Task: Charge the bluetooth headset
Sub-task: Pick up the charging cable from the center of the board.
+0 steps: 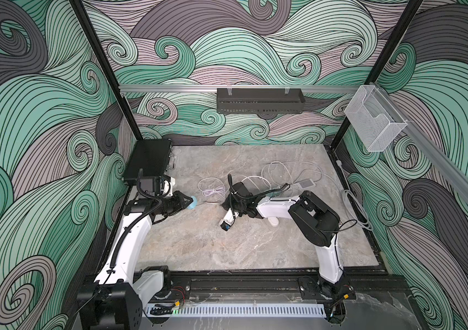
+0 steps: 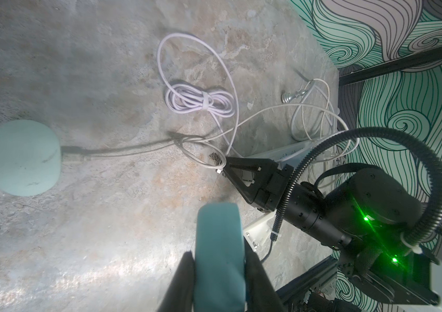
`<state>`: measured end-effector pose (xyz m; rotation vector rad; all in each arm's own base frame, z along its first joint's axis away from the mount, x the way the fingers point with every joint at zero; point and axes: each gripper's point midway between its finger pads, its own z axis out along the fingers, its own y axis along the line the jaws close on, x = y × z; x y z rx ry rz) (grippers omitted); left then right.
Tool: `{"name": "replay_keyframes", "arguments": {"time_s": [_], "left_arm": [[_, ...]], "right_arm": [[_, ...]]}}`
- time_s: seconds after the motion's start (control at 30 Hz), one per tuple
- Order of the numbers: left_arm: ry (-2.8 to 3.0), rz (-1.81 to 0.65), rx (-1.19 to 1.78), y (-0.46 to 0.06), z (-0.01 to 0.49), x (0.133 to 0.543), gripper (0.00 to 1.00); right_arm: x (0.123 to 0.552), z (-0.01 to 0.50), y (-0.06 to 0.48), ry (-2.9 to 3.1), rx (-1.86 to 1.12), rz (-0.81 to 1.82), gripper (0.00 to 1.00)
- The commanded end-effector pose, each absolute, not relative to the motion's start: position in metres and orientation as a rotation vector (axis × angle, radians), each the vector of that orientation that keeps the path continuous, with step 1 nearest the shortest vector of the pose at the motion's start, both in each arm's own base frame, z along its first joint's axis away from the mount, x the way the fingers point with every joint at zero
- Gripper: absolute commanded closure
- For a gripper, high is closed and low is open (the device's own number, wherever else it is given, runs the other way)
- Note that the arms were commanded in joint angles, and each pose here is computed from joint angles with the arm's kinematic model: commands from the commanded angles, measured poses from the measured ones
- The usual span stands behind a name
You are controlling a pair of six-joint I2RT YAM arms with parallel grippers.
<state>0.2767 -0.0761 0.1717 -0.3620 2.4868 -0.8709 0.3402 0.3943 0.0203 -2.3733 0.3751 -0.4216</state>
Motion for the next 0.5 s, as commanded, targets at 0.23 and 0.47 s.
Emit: {"name": "replay_keyframes", "arguments": {"time_s": [0.23,0.47], "left_arm": [[2.465,-0.891,-0.323,-0.0776,0.1797,0.2792,1.00],[2.464,-0.896,-0.319,-0.0782,0.1802,0.2796,1.00]], "right_arm": [[0.3448,0.0082,0.3970,0.366,-2.400,-0.433,0.77],[0.3476,0.0087,0.4002,0.367,-2.396,-0.440,0.87]]}}
